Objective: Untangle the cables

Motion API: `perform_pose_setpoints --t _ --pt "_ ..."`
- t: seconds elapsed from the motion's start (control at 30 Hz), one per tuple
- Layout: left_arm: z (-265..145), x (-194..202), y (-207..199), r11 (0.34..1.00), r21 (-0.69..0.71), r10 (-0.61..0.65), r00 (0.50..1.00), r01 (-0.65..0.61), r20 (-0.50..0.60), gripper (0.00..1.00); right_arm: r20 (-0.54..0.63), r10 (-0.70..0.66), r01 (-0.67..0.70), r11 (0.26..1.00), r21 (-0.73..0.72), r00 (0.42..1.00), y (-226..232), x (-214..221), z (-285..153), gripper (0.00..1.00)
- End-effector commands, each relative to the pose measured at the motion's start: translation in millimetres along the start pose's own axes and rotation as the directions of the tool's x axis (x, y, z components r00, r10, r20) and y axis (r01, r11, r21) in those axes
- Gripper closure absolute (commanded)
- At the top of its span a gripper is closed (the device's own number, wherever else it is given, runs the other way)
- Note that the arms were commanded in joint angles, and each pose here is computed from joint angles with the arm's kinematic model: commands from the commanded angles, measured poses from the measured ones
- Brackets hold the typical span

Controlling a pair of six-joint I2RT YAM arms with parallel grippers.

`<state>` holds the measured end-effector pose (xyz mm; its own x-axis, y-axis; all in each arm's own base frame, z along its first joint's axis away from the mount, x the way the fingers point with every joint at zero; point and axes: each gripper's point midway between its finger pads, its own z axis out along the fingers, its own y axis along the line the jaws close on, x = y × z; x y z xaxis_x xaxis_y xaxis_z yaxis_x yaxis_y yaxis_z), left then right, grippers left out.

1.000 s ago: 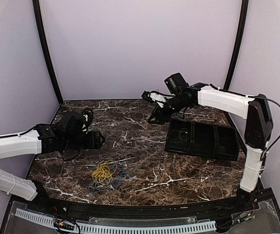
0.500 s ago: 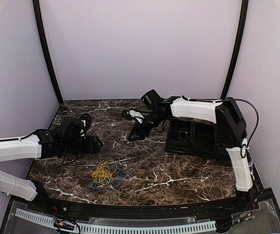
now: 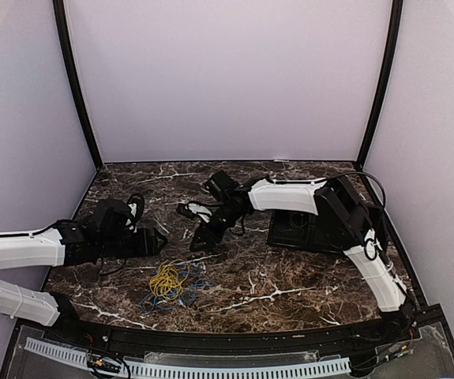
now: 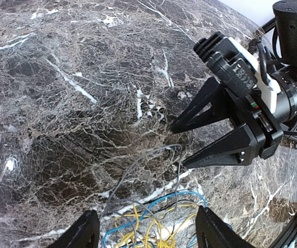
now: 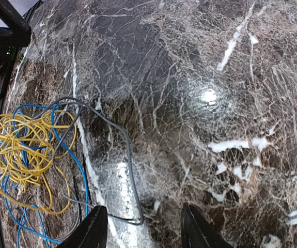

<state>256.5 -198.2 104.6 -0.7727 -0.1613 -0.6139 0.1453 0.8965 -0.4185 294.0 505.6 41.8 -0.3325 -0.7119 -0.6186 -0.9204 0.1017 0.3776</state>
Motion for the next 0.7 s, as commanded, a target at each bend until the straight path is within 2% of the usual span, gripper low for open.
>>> perform_pose_setpoints --t 0.0,0.07,0.1,0.17,0.23,0.3,0.43,0.57,0.67 --pt "-1.0 1.6 -0.5 0.999 0.026 -0.031 1.0 0.031 0.005 0.34 0.02 0.018 -0.017 0.999 -0.039 1.0 3.2 -9.9 10.4 0.51" --pt "-2.1 2.7 -0.2 0.999 0.031 -0.036 0.999 0.036 0.005 0.33 0.022 0.022 -0.021 0.999 -0.045 1.0 2.2 -11.5 13.5 0.56" --pt "-2.3 2.9 -0.6 0.999 0.034 -0.037 0.999 0.037 0.005 0.33 0.023 0.023 -0.022 0.999 -0.048 0.999 1.7 -12.2 14.7 0.64" --pt "-2.2 3.7 -1.1 0.999 0.039 -0.033 0.999 0.033 0.003 0.33 0.029 0.023 -0.022 0.999 -0.044 0.999 1.5 -15.9 13.4 0.86" --pt "-1.4 3.6 -2.6 0.999 0.048 -0.023 1.0 0.023 0.004 0.31 0.046 0.008 -0.007 0.999 -0.037 0.999 4.6 -23.7 5.5 1.0" --pt "-0.2 4.8 -4.6 0.998 0.062 -0.001 1.0 0.001 0.002 0.3 0.059 -0.012 0.013 1.0 -0.025 0.998 10.5 -29.0 -4.5 1.0" --pt "-3.4 -10.7 -23.4 0.984 0.17 0.04 0.993 -0.058 0.108 0.28 0.095 -0.047 0.051 0.998 -0.038 0.994 32.7 -43.9 -31.9 1.0" --pt "-12.2 -19.6 -51.0 0.942 0.309 0.073 0.979 -0.129 0.189 0.27 0.13 -0.068 0.077 0.995 -0.068 0.989 56.7 -53.2 -54.3 1.0" --pt "-11.9 -26.8 -59.9 0.927 0.32 0.119 0.963 -0.195 0.24 0.26 0.142 -0.084 0.095 0.992 -0.079 0.986 69.9 -57.2 -65.2 1.0"
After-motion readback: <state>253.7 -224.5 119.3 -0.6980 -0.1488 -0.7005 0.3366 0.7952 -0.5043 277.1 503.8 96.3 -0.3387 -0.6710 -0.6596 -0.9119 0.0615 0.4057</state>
